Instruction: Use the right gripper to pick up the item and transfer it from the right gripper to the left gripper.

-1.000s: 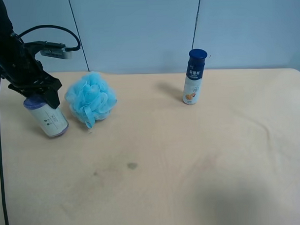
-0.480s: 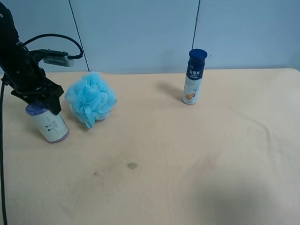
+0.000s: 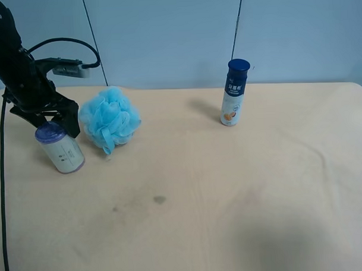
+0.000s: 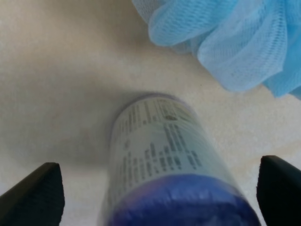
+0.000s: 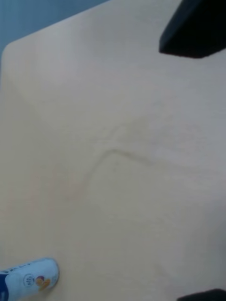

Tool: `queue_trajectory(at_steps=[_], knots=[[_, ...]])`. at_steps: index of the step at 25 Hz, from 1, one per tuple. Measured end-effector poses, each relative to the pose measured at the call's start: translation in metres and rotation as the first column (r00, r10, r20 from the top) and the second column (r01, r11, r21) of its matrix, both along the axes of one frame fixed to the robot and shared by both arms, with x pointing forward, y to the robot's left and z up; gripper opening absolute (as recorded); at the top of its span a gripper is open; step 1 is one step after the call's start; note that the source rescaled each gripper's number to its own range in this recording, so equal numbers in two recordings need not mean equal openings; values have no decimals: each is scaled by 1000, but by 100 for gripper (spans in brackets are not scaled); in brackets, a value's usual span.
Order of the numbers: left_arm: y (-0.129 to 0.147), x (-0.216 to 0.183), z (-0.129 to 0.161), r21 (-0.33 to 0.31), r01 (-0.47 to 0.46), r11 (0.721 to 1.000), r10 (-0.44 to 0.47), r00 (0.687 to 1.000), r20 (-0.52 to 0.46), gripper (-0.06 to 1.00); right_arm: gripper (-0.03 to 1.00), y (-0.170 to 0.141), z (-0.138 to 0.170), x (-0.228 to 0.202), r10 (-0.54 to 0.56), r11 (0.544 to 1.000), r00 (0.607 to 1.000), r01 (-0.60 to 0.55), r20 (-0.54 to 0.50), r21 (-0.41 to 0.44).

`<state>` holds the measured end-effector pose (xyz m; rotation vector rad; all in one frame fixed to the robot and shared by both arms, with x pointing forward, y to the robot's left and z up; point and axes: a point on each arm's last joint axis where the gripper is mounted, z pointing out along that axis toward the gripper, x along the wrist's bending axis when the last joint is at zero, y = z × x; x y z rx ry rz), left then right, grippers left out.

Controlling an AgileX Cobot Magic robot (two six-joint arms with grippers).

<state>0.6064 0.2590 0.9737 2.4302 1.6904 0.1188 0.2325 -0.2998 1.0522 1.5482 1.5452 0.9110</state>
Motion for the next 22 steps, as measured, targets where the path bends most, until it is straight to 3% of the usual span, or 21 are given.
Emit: queue_trajectory(at_steps=[5, 15, 22], knots=[[0, -7, 24, -10, -1, 1000, 2, 999, 47, 54, 90, 0, 0, 0, 0, 1000, 1000, 0, 0, 0], [4, -54, 116, -33, 11, 999, -2, 970, 244, 53, 90, 0, 0, 0, 0, 1000, 1000, 0, 0, 1], [8, -103, 161, -59, -20, 998, 35, 964, 265, 44, 90, 0, 0, 0, 0, 1000, 1000, 0, 0, 1]])
